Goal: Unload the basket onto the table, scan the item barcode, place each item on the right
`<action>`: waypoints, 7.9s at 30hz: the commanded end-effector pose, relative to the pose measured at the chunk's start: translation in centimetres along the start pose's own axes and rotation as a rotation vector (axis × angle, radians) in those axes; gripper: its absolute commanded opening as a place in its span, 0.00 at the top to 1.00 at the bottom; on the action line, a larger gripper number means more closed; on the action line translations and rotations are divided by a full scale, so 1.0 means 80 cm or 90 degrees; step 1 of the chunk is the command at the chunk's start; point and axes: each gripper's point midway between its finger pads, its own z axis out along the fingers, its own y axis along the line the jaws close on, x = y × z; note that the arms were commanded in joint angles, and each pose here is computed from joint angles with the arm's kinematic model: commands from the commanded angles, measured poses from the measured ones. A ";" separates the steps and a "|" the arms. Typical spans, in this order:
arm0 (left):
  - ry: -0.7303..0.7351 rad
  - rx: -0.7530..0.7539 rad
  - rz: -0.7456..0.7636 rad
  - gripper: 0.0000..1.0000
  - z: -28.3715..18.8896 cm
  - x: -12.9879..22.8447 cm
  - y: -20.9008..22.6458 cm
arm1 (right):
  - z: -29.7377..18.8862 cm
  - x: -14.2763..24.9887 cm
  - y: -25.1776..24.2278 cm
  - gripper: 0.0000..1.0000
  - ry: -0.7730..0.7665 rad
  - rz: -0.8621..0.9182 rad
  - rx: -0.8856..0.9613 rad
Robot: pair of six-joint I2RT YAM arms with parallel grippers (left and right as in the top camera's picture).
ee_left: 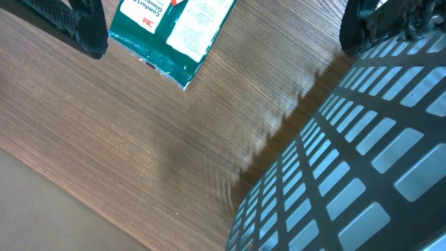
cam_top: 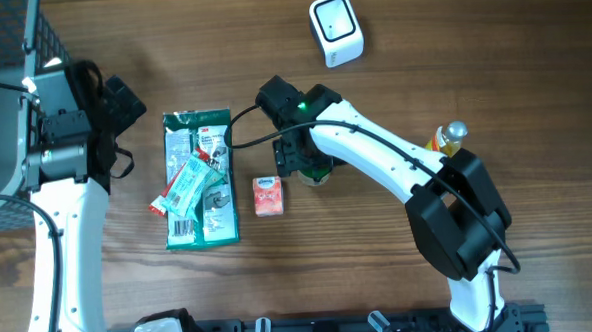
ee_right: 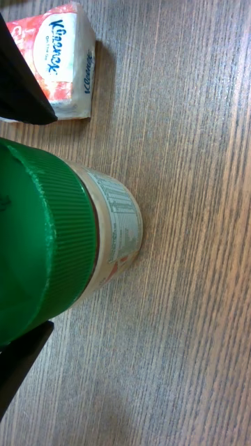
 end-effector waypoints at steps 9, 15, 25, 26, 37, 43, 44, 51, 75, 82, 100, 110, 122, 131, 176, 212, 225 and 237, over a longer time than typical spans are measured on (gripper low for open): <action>-0.006 -0.003 0.003 0.00 -0.001 -0.004 0.002 | 0.038 0.022 -0.009 0.16 0.036 0.014 0.014; -0.006 -0.003 0.003 0.00 -0.001 -0.004 0.002 | 0.038 0.015 -0.004 0.23 0.020 0.016 0.004; -0.006 -0.003 0.003 0.00 -0.001 -0.004 0.002 | 0.038 0.014 -0.004 0.23 0.019 0.016 0.004; -0.006 -0.003 0.003 0.00 -0.001 -0.004 0.002 | 0.038 0.014 -0.004 0.23 0.019 0.016 0.004; -0.006 -0.003 0.003 0.00 -0.001 -0.004 0.002 | 0.038 0.014 -0.004 0.23 0.019 0.016 0.004; -0.006 -0.003 0.003 0.00 -0.001 -0.004 0.002 | 0.038 0.012 -0.002 0.23 0.015 0.017 0.001; -0.006 -0.003 0.003 0.00 -0.001 -0.004 0.002 | 0.038 0.012 -0.002 0.23 0.014 0.016 0.000; -0.006 -0.003 0.003 0.00 -0.001 -0.004 0.002 | 0.038 0.011 -0.002 0.23 0.013 0.017 -0.001; -0.006 -0.003 0.003 0.00 -0.001 -0.004 0.002 | 0.038 0.010 -0.001 0.24 0.011 0.017 -0.002; -0.006 -0.003 0.003 0.00 -0.001 -0.004 0.002 | 0.038 0.009 -0.001 0.30 0.009 0.017 -0.003; -0.006 -0.003 0.003 0.00 -0.001 -0.004 0.002 | 0.006 0.002 -0.004 0.50 0.003 0.036 -0.043; -0.006 -0.003 0.003 0.00 -0.001 -0.004 0.002 | -0.157 -0.002 -0.001 0.61 -0.004 0.110 -0.375; -0.006 -0.003 0.003 0.00 -0.001 -0.004 0.002 | -0.231 0.025 0.032 0.61 0.186 0.335 -0.566; -0.006 -0.003 0.003 0.00 -0.001 -0.004 0.002 | -0.255 0.038 0.047 0.62 0.265 0.347 -0.629; -0.006 -0.003 0.003 0.00 -0.001 -0.004 0.002 | -0.290 -0.049 -0.068 0.78 -0.210 0.097 -0.278; -0.006 -0.003 0.003 0.00 -0.001 -0.004 0.002 | -0.150 -0.362 -0.172 0.95 -0.615 0.209 -0.050; -0.006 -0.003 0.003 0.00 -0.001 -0.004 0.002 | -0.088 -0.384 -0.158 0.96 -0.594 0.168 -0.141; -0.006 -0.003 0.003 0.00 -0.001 -0.004 0.002 | -0.047 -0.380 -0.151 0.95 -0.558 0.160 -0.146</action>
